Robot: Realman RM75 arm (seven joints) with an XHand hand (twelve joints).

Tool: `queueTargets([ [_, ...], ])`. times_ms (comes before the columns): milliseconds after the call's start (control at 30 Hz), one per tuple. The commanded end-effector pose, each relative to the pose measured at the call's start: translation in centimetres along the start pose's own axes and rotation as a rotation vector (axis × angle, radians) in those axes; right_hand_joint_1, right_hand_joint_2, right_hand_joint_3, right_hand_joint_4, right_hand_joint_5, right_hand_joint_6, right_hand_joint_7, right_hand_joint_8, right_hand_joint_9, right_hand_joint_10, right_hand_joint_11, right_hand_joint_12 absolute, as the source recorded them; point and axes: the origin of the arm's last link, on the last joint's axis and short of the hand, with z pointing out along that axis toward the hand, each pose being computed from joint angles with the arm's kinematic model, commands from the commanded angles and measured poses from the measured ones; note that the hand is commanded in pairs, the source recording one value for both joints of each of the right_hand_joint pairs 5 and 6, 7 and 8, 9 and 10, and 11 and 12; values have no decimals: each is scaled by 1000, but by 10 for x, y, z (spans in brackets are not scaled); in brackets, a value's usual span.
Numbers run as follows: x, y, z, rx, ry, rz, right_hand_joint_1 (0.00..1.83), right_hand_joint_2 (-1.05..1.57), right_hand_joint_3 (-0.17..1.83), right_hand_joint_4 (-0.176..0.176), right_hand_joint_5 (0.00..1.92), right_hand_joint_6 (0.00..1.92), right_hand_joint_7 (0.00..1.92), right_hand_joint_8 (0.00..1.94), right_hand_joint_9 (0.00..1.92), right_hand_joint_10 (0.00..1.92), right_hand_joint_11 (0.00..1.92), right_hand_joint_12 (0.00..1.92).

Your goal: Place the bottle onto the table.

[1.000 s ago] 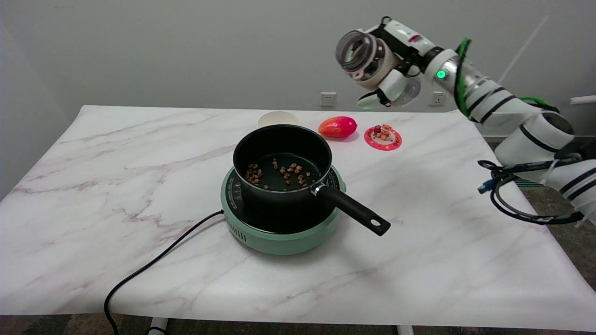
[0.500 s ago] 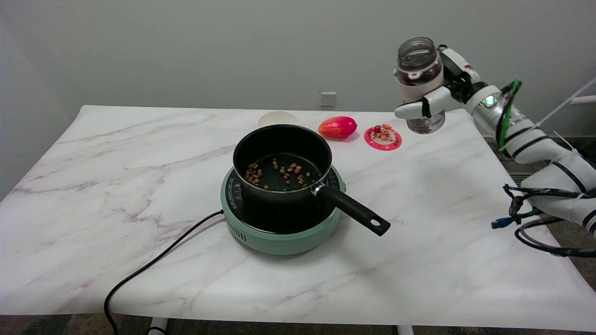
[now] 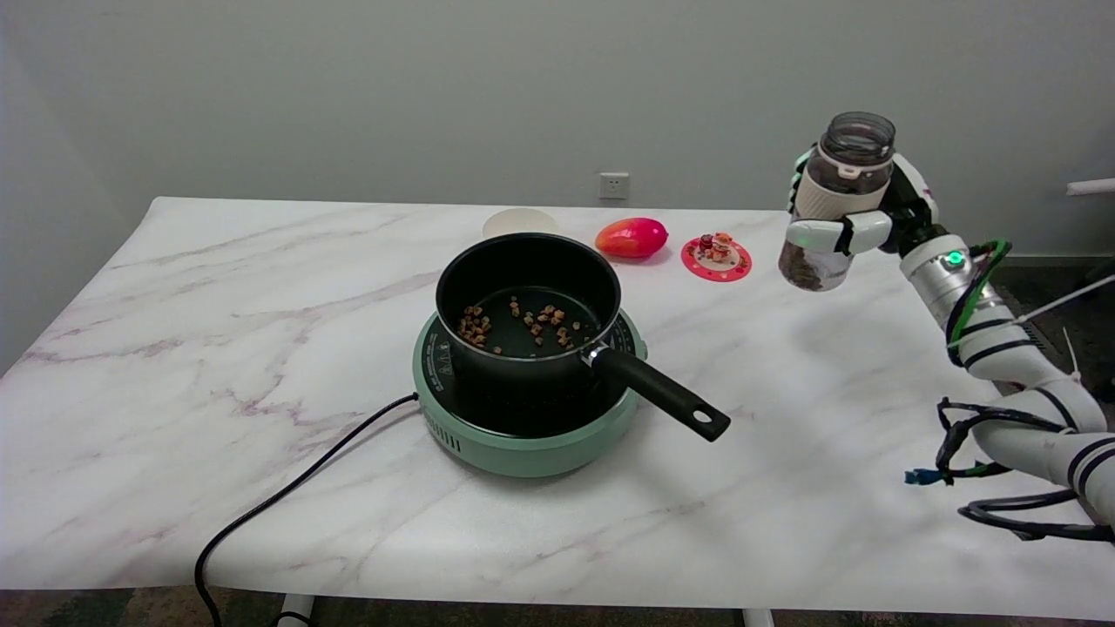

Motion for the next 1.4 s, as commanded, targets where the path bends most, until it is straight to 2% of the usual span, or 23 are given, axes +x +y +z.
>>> queueTargets([
  [33, 3, 61, -37, -40, 178, 179, 1458, 1056, 550, 0, 1920, 1920, 1866, 1866, 1408, 1408, 1229, 1229],
  [333, -10, 71, -32, -79, 150, 102, 1475, 970, 642, 0, 1920, 1920, 1855, 1855, 1385, 1385, 1213, 1213],
  [767, -23, 75, -23, -118, 130, -50, 1464, 1005, 606, 0, 1920, 1920, 1862, 1862, 1396, 1396, 1218, 1218],
  [1400, -28, 79, -27, -110, 165, -29, 1463, 1003, 597, 0, 1920, 1920, 1857, 1857, 1388, 1388, 1213, 1213],
])
